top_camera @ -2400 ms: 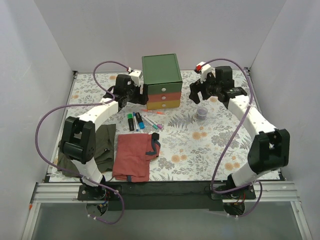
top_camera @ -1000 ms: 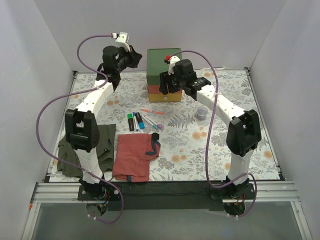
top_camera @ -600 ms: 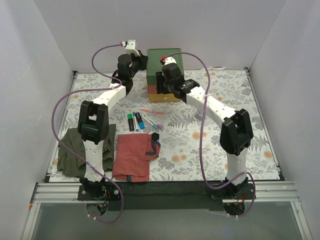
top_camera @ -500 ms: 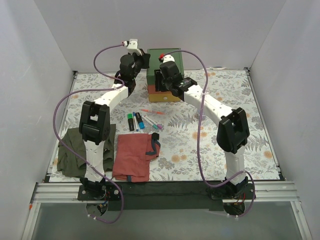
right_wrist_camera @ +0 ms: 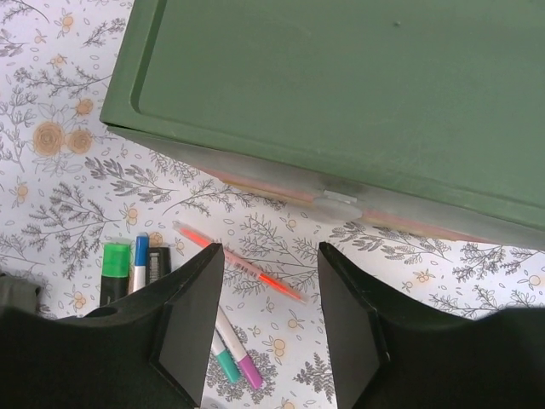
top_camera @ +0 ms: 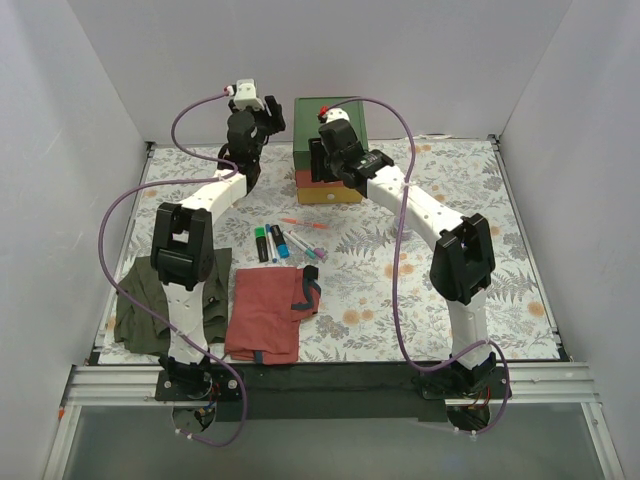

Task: Sort the stationery into containers
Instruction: Open the drawer in the storage box.

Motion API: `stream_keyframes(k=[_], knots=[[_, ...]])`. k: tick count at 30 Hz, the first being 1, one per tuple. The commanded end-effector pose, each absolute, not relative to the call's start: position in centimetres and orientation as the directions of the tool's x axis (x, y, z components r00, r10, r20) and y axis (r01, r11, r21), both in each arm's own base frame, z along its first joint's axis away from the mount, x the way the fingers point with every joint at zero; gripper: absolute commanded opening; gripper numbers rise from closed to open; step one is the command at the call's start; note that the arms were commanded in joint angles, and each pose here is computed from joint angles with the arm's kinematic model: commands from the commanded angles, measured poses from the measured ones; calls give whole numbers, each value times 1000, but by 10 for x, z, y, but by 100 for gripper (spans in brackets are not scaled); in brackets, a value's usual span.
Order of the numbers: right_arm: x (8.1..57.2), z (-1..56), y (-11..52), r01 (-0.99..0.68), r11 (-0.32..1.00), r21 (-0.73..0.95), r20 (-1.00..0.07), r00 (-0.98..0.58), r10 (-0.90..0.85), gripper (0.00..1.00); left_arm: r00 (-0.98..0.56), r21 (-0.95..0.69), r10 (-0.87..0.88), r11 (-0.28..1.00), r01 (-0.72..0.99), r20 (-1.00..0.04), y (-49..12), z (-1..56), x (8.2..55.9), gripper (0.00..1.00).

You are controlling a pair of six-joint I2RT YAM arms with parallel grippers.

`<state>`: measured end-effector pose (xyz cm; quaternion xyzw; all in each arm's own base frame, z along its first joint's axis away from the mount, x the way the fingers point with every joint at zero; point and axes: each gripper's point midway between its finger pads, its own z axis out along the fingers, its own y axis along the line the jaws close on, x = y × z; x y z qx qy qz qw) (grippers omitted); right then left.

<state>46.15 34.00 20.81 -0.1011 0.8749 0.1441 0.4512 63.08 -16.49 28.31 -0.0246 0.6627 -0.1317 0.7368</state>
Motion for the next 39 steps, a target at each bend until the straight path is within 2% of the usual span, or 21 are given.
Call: stream_keyframes(k=[1, 21, 24, 39], knots=[[469, 246, 333, -320, 932, 170, -854, -519, -23, 57, 181, -207, -221, 974, 94, -958, -136, 330, 613, 60], [503, 223, 324, -272, 949, 158, -850, -527, -10, 52, 127, -243, -257, 963, 117, -958, -138, 311, 616, 60], [506, 225, 324, -268, 950, 162, -853, -522, -2, 48, 120, -244, -257, 963, 114, -959, -137, 309, 617, 60], [509, 244, 315, -233, 959, 162, -873, -487, 29, 47, 96, -267, -281, 954, 135, -955, -141, 304, 616, 60]])
